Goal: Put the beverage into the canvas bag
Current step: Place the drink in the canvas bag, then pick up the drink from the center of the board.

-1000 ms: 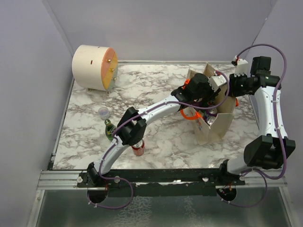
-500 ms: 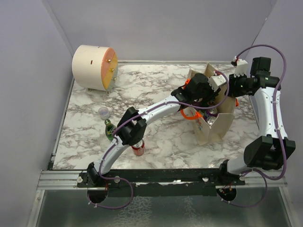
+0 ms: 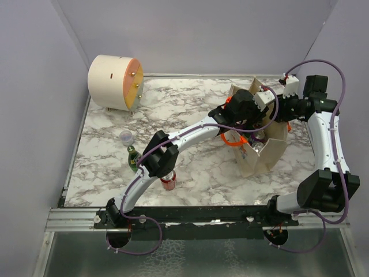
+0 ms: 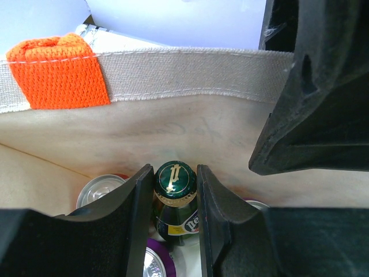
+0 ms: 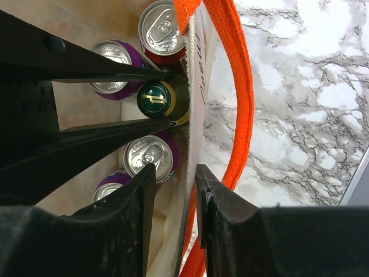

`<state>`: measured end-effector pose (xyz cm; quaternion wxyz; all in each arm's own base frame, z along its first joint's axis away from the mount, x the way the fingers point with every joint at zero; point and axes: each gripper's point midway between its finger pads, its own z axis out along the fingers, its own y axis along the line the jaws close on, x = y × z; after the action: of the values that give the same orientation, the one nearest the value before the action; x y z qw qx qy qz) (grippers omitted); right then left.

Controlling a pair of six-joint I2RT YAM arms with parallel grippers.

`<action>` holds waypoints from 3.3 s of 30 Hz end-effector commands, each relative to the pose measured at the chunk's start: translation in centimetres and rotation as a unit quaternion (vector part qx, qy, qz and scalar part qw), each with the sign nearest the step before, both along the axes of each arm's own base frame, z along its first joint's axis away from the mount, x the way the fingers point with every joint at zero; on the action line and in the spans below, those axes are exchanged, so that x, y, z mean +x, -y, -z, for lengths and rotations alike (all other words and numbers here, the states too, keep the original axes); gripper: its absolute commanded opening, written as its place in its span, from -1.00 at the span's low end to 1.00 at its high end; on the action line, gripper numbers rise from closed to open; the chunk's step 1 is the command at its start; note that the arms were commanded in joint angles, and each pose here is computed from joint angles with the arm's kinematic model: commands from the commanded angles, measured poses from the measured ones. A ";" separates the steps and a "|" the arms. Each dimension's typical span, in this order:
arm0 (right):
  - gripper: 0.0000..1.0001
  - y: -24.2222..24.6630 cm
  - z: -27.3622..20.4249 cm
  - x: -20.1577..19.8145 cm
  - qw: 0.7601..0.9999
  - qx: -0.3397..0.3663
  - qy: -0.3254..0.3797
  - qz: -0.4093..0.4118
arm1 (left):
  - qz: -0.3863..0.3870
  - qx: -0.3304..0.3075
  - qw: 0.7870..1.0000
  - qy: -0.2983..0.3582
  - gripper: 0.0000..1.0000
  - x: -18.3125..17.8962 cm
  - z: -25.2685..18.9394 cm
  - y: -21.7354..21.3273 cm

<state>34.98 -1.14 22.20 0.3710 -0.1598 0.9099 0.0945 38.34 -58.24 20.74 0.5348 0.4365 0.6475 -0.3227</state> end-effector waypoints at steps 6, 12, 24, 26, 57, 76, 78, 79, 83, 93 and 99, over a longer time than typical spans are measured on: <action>-0.24 -0.3 -1.5 1.3 0.999 0.010 0.031 -0.014 | 0.024 0.016 0.999 -0.046 -0.28 -2.1 1.1 0.2; -0.18 -0.3 -2.3 1.5 0.999 0.011 0.040 -0.015 | 0.024 0.001 0.999 -0.032 -0.05 -1.9 -0.9 0.3; -0.14 -0.4 -4.8 2.1 0.998 0.023 0.063 0.003 | 0.039 -0.034 0.999 -0.008 0.29 -2.1 -5.9 -0.5; -0.13 -0.3 -5.5 2.3 0.997 0.025 0.071 0.011 | 0.047 -0.041 0.998 -0.003 0.34 -2.1 -7.2 -1.0; 0.07 -13.7 -13.9 -0.9 0.943 0.068 0.198 -0.257 | 0.156 0.172 0.967 0.108 0.64 -12.0 -11.2 -25.2; 0.42 -19.5 -12.2 0.2 0.937 0.071 0.181 -0.289 | -0.226 0.172 0.956 -0.073 0.70 -8.8 -6.7 -47.6; 0.42 -19.4 -12.0 0.3 0.939 0.067 0.180 -0.286 | -0.275 0.169 0.942 -0.090 0.70 -9.0 -6.6 -50.2; 0.42 -19.3 -11.9 0.3 0.939 0.066 0.180 -0.285 | -0.294 0.170 0.935 -0.098 0.70 -9.4 -6.5 -51.2; 0.42 -19.2 -11.6 0.3 0.940 0.064 0.179 -0.282 | -0.334 0.167 0.916 -0.146 0.70 -11.0 -5.9 -53.6; 0.42 -19.1 -10.9 0.5 0.942 0.059 0.175 -0.280 | -0.287 0.188 0.909 -0.237 0.72 -15.1 -2.2 -53.0; 0.42 -18.6 -10.8 0.3 0.944 0.049 0.178 -0.274 | -0.270 0.221 0.899 -0.264 0.53 -15.4 -0.3 -53.4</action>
<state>35.20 17.83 32.42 0.4775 -0.4020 0.7482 0.2249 23.87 -4.72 22.60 0.3403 0.2369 0.9038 -0.1060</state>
